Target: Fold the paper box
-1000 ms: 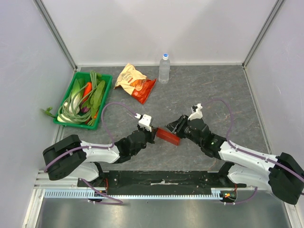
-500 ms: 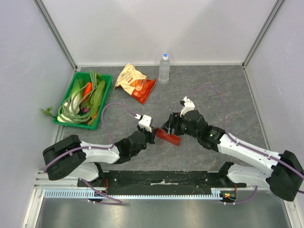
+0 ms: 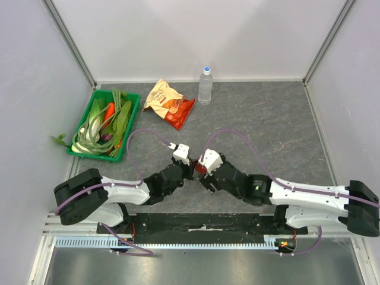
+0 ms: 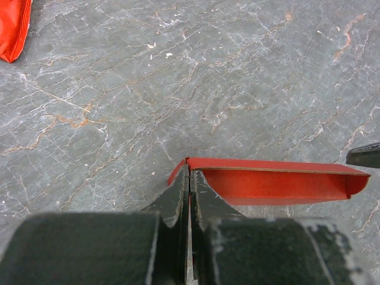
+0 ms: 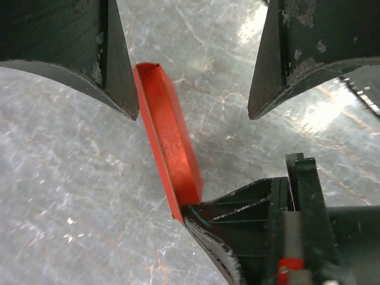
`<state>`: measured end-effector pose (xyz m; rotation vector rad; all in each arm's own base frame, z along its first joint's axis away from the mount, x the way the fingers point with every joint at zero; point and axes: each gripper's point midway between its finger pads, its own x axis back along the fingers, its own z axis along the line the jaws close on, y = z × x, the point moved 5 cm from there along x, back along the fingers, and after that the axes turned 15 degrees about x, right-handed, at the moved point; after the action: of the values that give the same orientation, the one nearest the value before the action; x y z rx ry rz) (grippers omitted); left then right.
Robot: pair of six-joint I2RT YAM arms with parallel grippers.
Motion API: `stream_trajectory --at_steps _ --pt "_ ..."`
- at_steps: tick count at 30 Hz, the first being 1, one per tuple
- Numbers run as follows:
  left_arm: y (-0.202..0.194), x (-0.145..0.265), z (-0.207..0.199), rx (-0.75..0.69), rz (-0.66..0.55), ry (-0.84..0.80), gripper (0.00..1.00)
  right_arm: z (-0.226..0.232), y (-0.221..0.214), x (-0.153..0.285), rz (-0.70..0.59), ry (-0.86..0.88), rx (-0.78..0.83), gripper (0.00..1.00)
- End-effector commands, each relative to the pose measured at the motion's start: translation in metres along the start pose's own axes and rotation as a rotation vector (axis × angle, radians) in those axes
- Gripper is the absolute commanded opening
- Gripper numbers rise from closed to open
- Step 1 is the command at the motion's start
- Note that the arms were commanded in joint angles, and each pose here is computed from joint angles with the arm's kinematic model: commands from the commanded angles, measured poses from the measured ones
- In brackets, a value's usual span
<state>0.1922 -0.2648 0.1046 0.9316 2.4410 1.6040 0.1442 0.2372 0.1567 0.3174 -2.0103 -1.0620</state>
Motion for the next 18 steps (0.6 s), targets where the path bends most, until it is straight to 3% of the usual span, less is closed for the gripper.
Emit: stream_trajectory --at_steps 1,9,18 --pt "-0.064 0.024 0.046 -0.124 0.275 0.132 0.02 -0.006 0.005 -0.007 -0.066 -0.245 0.209 0.81" --pt "-0.064 0.023 0.045 -0.128 0.268 0.123 0.02 0.004 -0.019 -0.023 -0.085 -0.374 0.364 0.74" --pt "-0.065 0.023 0.045 -0.128 0.269 0.111 0.02 0.003 -0.027 -0.027 -0.086 -0.428 0.383 0.63"
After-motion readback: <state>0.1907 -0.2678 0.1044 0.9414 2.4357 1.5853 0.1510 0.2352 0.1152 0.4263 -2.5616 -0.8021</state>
